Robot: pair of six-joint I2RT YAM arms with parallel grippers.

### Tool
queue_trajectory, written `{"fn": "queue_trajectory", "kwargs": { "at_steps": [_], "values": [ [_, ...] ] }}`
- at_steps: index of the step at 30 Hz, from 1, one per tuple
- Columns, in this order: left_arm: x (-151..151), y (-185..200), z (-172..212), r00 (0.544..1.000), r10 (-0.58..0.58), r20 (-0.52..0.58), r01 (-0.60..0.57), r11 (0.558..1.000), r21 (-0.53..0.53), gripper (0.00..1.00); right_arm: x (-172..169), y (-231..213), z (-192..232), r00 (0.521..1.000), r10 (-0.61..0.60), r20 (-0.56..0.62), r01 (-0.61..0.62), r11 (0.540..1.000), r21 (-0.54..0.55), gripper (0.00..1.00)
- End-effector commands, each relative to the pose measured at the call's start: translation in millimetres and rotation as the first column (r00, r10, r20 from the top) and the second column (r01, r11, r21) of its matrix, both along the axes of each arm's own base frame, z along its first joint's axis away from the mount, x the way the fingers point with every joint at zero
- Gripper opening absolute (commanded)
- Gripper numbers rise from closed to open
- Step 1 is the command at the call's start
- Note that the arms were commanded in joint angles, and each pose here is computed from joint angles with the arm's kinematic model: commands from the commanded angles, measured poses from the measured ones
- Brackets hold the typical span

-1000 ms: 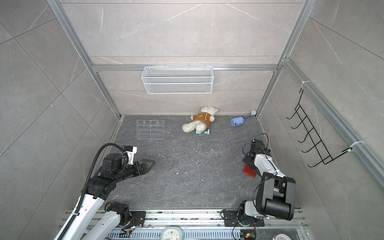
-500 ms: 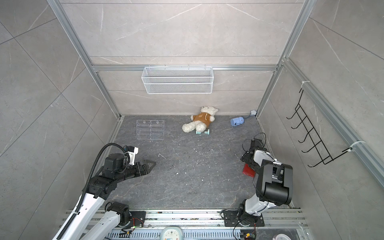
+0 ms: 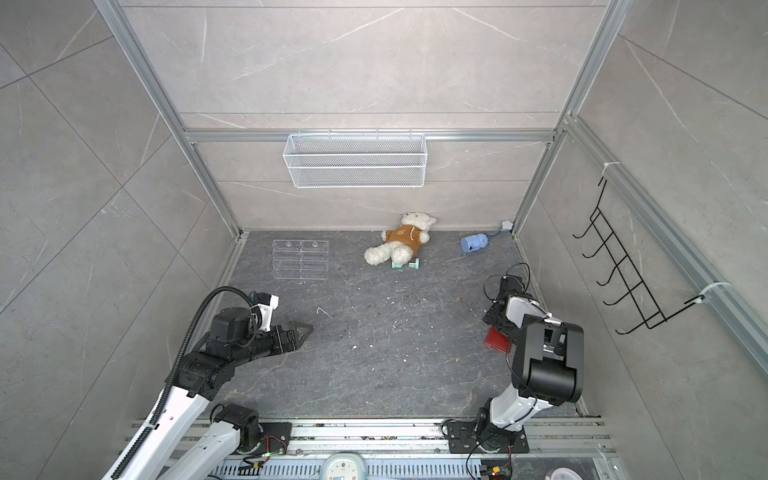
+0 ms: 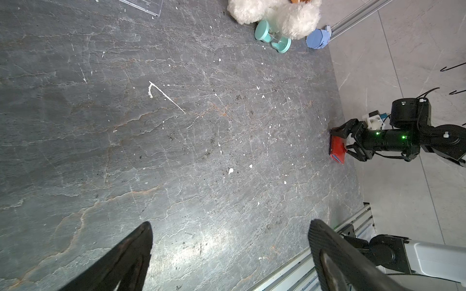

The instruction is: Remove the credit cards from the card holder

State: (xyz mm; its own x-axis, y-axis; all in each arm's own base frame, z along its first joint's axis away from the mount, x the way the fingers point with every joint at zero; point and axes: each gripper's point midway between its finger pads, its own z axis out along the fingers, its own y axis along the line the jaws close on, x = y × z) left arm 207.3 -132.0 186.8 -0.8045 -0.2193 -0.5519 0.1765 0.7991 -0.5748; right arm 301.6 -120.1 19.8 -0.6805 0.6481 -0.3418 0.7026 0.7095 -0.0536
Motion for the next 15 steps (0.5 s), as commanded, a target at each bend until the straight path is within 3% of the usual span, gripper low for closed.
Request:
{"fn": "queue_trajectory", "kwargs": {
  "at_steps": [1, 3, 15],
  "values": [
    [0.0, 0.0, 3.1, 1.000, -0.010, 0.018, 0.010, 1.000, 0.013, 0.98, -1.7, 7.1, -5.0, 0.999, 0.029, -0.045, -0.028, 0.999, 0.021, 0.76],
    [-0.1, 0.1, 3.6, 1.000, -0.010, 0.020, 0.010, 1.000, 0.012, 0.98, 1.4, 13.2, -5.4, 0.998, 0.049, -0.040, -0.048, 0.998, 0.036, 0.72],
    [0.5, -0.6, 2.7, 1.000, -0.010, 0.014, 0.010, 1.000, 0.009, 0.98, 12.8, 62.4, 4.0, 0.982, 0.187, 0.002, -0.186, 0.978, 0.093, 0.71]
  ]
}}
